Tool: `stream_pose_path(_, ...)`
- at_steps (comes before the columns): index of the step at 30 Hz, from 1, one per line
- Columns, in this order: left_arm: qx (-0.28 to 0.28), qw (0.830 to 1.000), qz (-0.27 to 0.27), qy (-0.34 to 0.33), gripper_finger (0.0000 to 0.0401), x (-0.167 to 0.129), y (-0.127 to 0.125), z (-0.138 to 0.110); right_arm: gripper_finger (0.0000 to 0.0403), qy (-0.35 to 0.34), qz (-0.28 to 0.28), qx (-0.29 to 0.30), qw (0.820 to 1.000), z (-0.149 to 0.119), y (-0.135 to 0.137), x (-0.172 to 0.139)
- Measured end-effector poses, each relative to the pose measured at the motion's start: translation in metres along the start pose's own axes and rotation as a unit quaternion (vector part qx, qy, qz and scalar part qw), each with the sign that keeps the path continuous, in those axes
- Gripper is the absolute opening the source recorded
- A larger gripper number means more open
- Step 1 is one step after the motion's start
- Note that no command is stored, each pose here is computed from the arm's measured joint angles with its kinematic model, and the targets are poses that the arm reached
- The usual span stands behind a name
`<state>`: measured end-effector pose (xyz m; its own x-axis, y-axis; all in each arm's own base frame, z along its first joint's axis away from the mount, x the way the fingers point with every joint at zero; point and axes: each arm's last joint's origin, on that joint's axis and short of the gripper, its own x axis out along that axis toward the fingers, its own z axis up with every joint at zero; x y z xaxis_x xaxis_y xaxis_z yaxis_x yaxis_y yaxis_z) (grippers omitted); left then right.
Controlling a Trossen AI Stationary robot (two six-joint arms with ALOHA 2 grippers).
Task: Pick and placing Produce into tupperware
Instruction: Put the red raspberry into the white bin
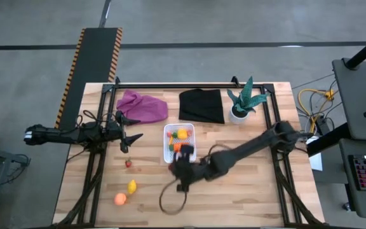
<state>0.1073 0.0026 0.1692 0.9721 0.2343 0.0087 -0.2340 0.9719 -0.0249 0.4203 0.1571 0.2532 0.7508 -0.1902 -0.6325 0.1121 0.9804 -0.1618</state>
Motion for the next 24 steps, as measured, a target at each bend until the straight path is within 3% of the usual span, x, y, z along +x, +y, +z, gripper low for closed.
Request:
stream_pose_path(7, 0.0, 1.0, 0.0, 0.0, 0.029, 0.0, 0.0, 0.0, 0.0093, 0.062, -0.068, 0.011, 0.996, 0.004, -0.068, 0.0)
stream_pose_path(12, 0.0, 1.0, 0.0, 0.0, 0.029, 0.0, 0.0, 0.0, 0.0093, 0.109, -0.07, 0.033, 0.991, -0.004, -0.104, 0.018)
stream_pose_path(24, 0.002, 1.0, 0.0, 0.003, 0.029, 0.0, 0.0, -0.001, 0.0093, 0.205, -0.102, 0.061, 0.971, -0.036, -0.144, 0.048)
